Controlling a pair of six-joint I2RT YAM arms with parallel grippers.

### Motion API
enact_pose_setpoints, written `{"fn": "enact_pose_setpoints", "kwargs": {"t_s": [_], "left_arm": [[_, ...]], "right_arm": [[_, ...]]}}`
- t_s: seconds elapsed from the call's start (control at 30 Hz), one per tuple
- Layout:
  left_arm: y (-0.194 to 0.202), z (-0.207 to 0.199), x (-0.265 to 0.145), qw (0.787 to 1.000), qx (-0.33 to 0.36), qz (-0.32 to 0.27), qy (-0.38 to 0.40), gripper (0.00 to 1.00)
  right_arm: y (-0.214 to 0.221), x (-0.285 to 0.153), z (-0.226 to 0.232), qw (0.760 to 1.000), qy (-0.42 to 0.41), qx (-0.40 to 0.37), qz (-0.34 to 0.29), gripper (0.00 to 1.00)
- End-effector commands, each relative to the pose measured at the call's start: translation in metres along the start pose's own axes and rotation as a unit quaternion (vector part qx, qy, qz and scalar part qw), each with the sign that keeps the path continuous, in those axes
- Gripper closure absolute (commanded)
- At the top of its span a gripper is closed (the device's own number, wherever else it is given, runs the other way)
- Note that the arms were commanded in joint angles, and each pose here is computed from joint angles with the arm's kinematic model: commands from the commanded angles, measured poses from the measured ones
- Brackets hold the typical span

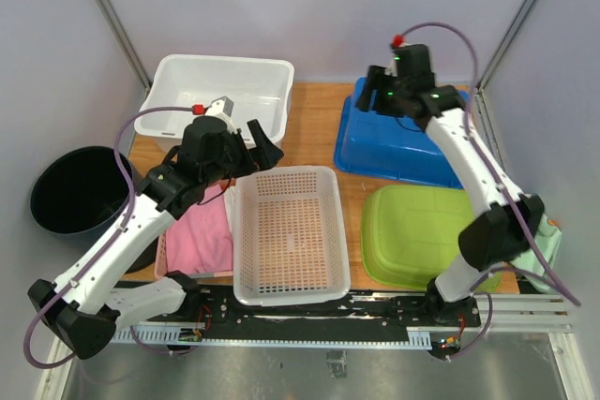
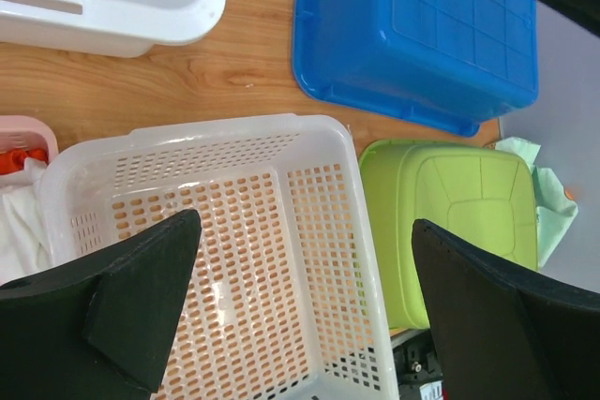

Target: Turn the large container upside down

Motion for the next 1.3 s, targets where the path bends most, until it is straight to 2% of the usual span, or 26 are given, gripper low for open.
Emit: {"fn": "enact_pose_setpoints", "kwargs": {"t_s": [0.0, 0.1, 0.17, 0.27, 0.4, 0.63, 0.73, 0.83, 0.97, 1.07, 1.27], "left_arm": [[-0.001, 0.008, -0.009, 1.000, -0.008, -0.018, -0.015, 0.01], [0.002, 0.013, -0.014, 0.999, -0.008, -0.018, -0.029, 0.01], [0.004, 0.018, -0.017, 0.999, -0.008, -0.016, -0.043, 0.01], [0.005, 0.023, -0.022, 0.998, -0.005, -0.016, -0.057, 0.01], [0.004, 0.023, -0.024, 0.998, 0.001, -0.019, -0.057, 0.01], [0.012, 0.018, -0.011, 0.998, 0.014, 0.000, -0.069, 0.01], [0.024, 0.005, -0.003, 0.997, 0.021, 0.014, -0.069, 0.01], [0.040, -0.011, 0.003, 0.997, 0.027, 0.026, -0.069, 0.01], [0.070, -0.034, 0.013, 0.996, 0.034, 0.053, -0.068, 0.01], [0.094, -0.051, 0.019, 0.994, 0.044, 0.073, -0.066, 0.01], [0.131, -0.091, 0.037, 0.989, 0.088, 0.101, -0.057, 0.01]], "right_arm": [[0.039, 0.059, 0.066, 0.995, -0.053, -0.046, 0.077, 0.40], [0.055, 0.096, 0.087, 0.991, -0.053, -0.050, 0.116, 0.41], [0.069, 0.121, 0.086, 0.988, -0.036, -0.044, 0.145, 0.41], [0.079, 0.139, 0.069, 0.986, 0.015, -0.048, 0.161, 0.42], [0.080, 0.140, 0.027, 0.982, 0.085, -0.043, 0.163, 0.42], [0.057, 0.107, -0.040, 0.973, 0.183, -0.039, 0.134, 0.42], [0.047, 0.091, -0.040, 0.977, 0.170, -0.042, 0.124, 0.41], [0.035, 0.069, -0.017, 0.987, 0.103, -0.036, 0.120, 0.40], [0.019, 0.033, -0.002, 0.993, 0.079, -0.048, 0.078, 0.36], [0.018, 0.009, -0.007, 0.993, 0.087, -0.054, 0.053, 0.34], [0.045, -0.032, -0.040, 0.992, 0.108, -0.048, 0.038, 0.33]]}}
Point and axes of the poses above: each gripper's point midway between its finger pads, its own x axis out along the fingers, its own z axis along the line the jaws close on, y = z × x, the point moved 6 cm from there along -x, back along the fingers, and after that the axes turned 5 degrees about x, right-handed, at the moved point
